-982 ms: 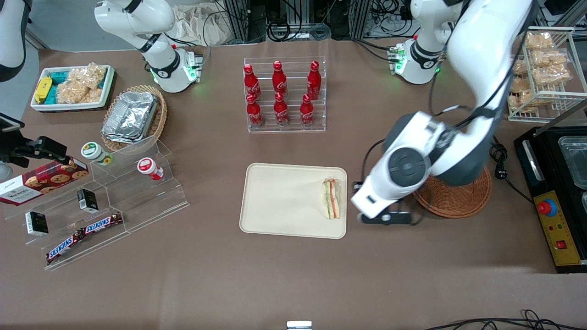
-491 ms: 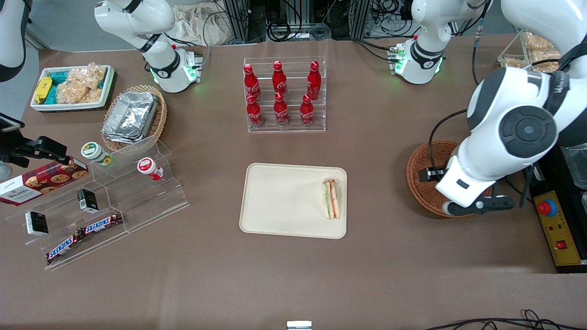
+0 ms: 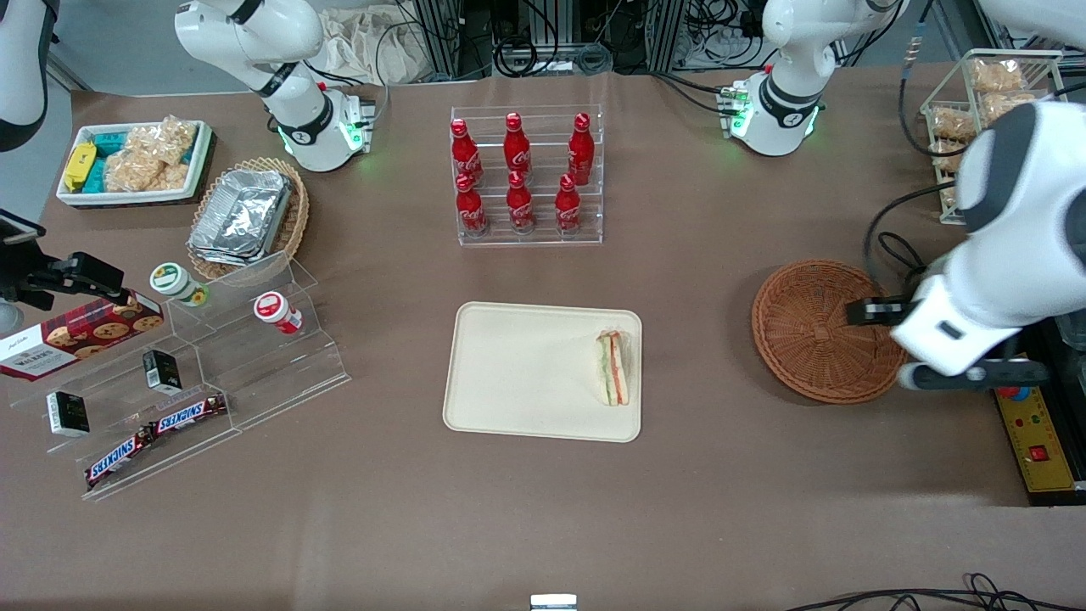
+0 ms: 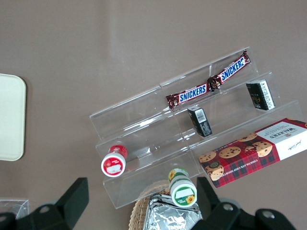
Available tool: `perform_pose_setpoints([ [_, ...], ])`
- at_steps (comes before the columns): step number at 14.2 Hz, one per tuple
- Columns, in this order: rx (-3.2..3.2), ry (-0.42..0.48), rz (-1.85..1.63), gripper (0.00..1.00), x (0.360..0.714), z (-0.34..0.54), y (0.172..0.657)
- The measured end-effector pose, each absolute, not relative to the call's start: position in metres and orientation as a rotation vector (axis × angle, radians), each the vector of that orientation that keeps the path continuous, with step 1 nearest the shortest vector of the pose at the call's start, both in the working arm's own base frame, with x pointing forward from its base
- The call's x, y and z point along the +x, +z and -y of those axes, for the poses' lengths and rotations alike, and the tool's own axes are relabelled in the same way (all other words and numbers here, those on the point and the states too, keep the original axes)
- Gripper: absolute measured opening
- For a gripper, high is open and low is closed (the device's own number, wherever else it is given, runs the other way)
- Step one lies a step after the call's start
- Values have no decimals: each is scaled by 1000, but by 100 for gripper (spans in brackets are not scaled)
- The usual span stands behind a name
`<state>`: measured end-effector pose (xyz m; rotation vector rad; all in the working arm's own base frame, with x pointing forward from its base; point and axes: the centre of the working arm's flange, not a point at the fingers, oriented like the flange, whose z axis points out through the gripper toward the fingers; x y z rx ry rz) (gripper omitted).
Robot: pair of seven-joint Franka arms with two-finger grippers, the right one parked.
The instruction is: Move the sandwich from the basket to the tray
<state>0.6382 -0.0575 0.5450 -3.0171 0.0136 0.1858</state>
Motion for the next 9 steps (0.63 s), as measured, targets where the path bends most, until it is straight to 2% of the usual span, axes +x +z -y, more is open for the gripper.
perform_pose_setpoints([
  [3, -3029, 194, -64, 100, 638, 21, 551],
  [6, -3064, 219, -74, 100, 635, 8, 554],
  [9, -3071, 208, -48, 100, 631, 2, 563],
])
